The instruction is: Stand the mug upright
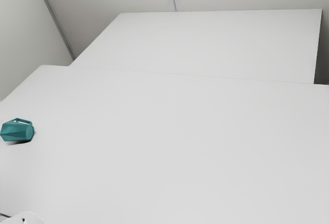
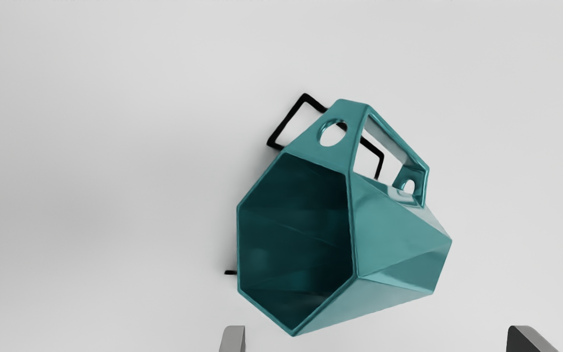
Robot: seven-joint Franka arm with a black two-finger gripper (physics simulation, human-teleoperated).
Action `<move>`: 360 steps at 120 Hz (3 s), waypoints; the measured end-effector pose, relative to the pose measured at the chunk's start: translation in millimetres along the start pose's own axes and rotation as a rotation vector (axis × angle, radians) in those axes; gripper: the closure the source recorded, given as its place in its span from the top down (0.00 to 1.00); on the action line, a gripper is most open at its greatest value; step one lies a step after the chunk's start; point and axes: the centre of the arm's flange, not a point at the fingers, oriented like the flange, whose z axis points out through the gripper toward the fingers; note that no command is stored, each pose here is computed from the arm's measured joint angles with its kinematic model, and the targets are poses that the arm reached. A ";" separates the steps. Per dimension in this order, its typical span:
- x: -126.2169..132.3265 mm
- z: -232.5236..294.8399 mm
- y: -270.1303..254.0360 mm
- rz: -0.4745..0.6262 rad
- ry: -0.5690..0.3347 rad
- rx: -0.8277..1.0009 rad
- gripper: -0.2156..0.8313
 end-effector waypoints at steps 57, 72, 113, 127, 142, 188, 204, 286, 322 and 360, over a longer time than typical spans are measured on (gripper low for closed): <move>-5.0 47.8 -55.8 0.170 0.129 -0.258 0.77; -2.3 61.5 -53.5 0.227 0.156 -0.313 0.77; -6.5 86.4 -45.2 0.319 0.203 -0.421 0.77; -6.7 87.2 -39.4 0.350 0.211 -0.435 0.76; -6.1 86.7 -35.3 0.379 0.221 -0.446 0.66; -11.0 82.9 -32.6 0.423 0.233 -0.448 0.17; -11.1 76.1 -16.6 0.450 0.231 -0.441 0.10; -56.7 78.2 277.7 0.719 -0.157 0.107 0.05; -101.6 110.9 360.4 0.728 -0.230 0.370 0.05; -143.6 178.5 407.6 0.680 -0.244 0.498 0.05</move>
